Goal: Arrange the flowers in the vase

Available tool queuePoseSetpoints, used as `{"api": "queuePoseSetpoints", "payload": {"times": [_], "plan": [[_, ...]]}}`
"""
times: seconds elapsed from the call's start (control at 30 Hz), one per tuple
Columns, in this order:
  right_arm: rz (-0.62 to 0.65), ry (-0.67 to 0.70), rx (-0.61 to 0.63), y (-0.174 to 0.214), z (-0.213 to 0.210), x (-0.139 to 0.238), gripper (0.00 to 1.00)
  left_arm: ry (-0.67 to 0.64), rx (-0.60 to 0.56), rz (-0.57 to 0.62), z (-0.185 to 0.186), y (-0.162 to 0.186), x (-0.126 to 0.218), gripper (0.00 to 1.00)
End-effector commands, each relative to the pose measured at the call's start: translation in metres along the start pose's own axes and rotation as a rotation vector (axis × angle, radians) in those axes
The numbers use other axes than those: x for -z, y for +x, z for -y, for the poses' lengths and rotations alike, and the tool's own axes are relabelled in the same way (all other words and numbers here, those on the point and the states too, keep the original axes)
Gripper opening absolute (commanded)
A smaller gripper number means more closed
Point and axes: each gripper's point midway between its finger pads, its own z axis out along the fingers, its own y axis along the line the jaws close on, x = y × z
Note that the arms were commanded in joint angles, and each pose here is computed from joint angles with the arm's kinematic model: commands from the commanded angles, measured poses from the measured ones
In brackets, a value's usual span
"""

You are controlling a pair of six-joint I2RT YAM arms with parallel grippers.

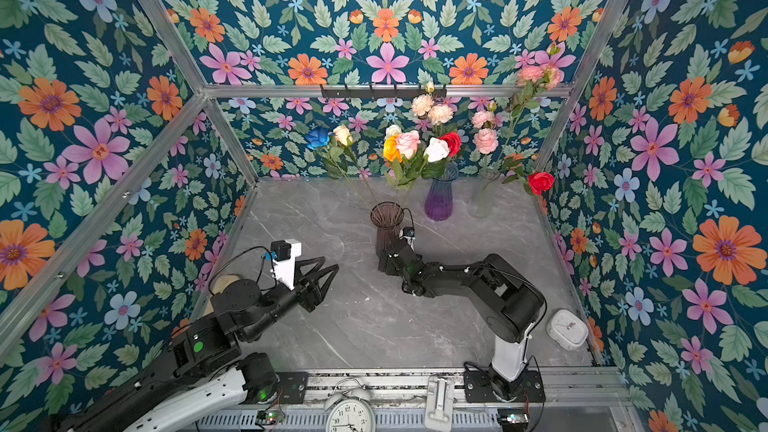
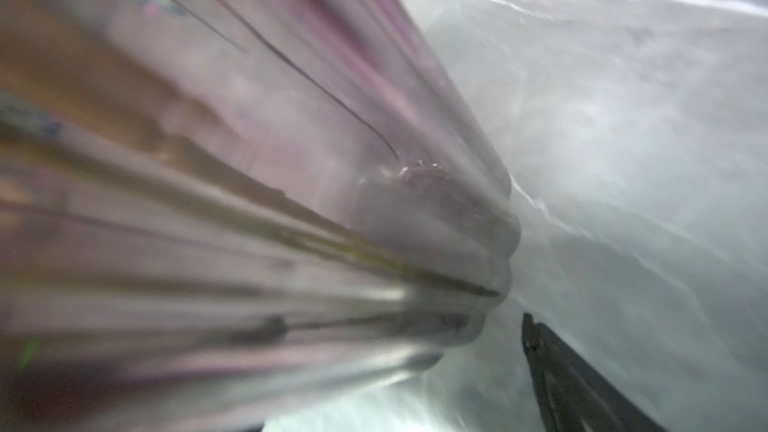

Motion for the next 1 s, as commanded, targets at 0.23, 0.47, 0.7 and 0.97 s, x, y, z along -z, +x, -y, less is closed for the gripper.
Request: {"api": "queuePoseSetpoints", "payload": {"times": [0.23, 0.47, 0.7, 0.97], "plan": [[-0.101, -0.007, 0.057, 0.010, -0.014, -0.022, 0.93, -0.044, -0.002, 0.010, -0.010, -0.002, 0.011, 0.52], [-0.128, -0.025, 0.072, 0.005, -0.029, -0.034, 0.93, -0.054, -0.011, 0.001, -0.012, -0.001, 0.011, 0.53], [-0.150, -0.037, 0.071, 0.001, -0.044, -0.050, 0.93, -0.056, -0.020, -0.006, -0.011, -0.004, 0.011, 0.53], [-0.187, -0.040, 0.055, 0.002, -0.054, -0.071, 0.93, -0.071, -0.024, -0.004, -0.014, -0.007, 0.018, 0.53]]}}
